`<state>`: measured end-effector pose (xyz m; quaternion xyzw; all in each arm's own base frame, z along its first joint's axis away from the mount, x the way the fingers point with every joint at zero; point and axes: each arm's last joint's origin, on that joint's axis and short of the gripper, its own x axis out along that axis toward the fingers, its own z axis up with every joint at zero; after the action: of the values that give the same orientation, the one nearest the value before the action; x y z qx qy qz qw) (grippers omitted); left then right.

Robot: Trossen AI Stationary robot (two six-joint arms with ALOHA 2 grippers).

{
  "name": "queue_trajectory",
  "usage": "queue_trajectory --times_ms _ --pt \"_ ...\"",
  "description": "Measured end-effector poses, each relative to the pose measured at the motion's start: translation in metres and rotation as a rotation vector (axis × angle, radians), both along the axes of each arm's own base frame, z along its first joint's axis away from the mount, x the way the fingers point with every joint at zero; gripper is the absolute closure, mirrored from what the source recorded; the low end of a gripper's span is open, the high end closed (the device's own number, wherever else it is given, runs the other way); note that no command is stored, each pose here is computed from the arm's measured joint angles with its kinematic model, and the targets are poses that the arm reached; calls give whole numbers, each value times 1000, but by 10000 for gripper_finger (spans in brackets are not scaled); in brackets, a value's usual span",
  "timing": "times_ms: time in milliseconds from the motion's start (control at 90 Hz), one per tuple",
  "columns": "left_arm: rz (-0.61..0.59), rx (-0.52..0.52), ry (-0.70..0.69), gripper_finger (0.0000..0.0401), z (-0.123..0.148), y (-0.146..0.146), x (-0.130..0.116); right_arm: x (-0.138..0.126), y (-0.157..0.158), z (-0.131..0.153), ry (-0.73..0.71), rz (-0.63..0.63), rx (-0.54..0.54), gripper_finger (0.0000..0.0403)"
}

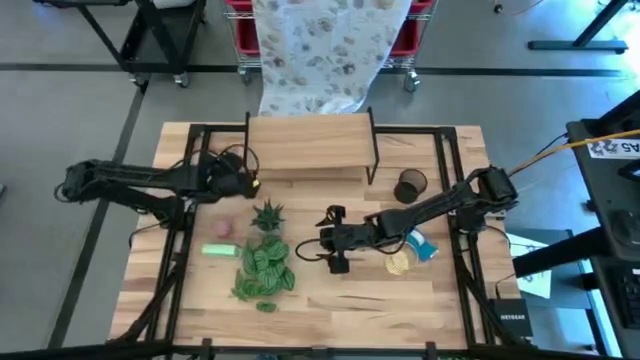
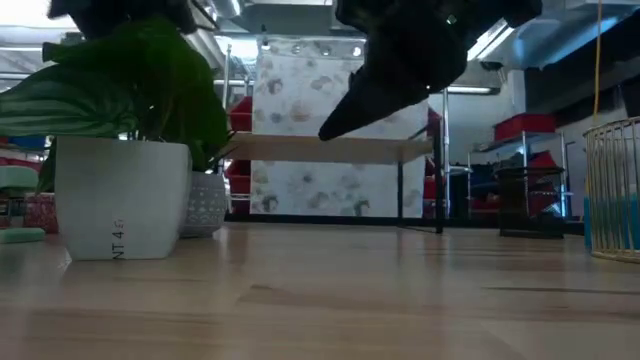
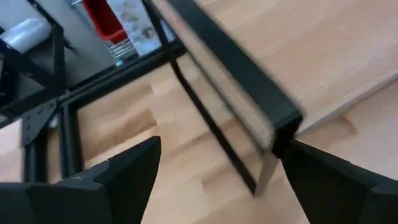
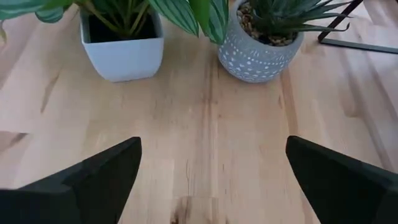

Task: Stock shelves
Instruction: Return to Home Position

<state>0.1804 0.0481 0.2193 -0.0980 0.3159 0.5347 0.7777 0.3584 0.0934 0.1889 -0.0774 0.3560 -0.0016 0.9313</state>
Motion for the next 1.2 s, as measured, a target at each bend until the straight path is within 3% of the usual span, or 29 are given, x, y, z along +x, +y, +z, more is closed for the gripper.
queue_trajectory --times_ms 311,811,1200 --pt "-44 -2 -68 87 -16 31 4 0 -1 0 0 -19 -18 18" --pt "-105 1 -94 87 -44 52 5 -2 -4 -2 18 -84 -62 18" --pt "-142 -18 -122 87 -38 30 5 -24 5 26 5 -136 -155 18"
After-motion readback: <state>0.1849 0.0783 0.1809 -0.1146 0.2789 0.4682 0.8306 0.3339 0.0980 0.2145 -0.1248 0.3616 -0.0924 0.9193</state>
